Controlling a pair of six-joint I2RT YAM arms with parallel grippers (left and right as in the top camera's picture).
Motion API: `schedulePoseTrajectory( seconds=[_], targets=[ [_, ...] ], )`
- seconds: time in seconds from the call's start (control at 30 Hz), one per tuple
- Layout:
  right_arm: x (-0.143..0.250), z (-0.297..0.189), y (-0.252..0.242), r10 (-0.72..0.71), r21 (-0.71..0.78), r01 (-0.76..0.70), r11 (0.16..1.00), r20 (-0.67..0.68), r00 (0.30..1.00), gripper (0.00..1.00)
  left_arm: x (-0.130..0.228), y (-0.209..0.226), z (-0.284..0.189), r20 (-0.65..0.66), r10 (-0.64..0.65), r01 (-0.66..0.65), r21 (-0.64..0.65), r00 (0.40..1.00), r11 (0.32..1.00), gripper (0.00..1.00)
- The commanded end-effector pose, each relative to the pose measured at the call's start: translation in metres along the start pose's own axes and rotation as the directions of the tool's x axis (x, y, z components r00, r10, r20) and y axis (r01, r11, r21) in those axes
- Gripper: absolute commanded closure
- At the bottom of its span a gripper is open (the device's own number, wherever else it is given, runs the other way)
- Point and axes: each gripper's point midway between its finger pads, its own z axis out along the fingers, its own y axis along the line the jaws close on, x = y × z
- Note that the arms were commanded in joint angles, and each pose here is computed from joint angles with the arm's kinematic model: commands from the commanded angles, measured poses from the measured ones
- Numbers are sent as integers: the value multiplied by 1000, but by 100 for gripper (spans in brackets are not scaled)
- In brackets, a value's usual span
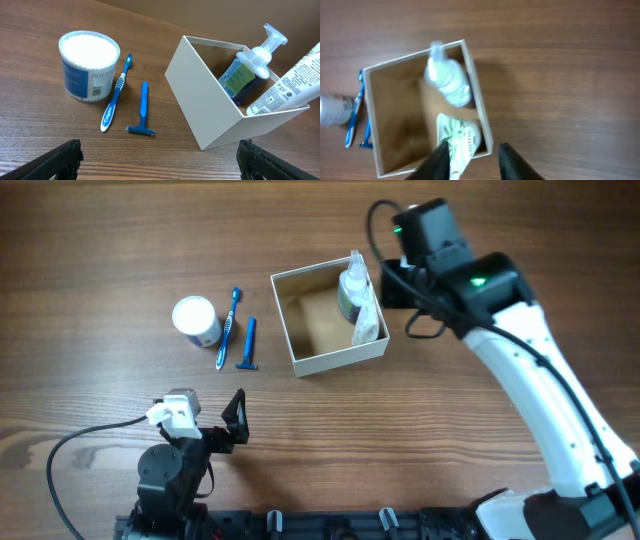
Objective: Pack container
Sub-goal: 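Lower the cream tube into the box's right side and release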
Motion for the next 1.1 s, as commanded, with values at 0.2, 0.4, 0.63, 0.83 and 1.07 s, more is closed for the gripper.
schedulePoseTrajectory(
  seconds=[0.2, 0.4, 0.63, 0.83, 1.07],
  targets=[
    [19, 50, -54, 149, 42, -144, 989, -156, 976, 96, -3, 3, 0, 15, 12, -11, -17, 1000, 1000, 0],
    [62, 118, -41, 152, -13, -165, 986, -325, 933, 96, -3, 3, 0, 15, 11, -11, -17, 1000, 1000, 0],
    [87, 136, -20, 120, -112, -187, 976, -442, 889, 96, -3, 3, 0, 15, 11, -11, -17, 1000, 1000, 0],
    [104, 121, 16, 45, -267, -215, 939, -527, 849, 96, -3, 3, 0, 15, 12, -11, -17, 1000, 1000, 0],
    [99, 125, 5, 74, -226, -216, 950, -508, 858, 96, -3, 3, 0, 15, 11, -11, -17, 1000, 1000, 0]
  ],
)
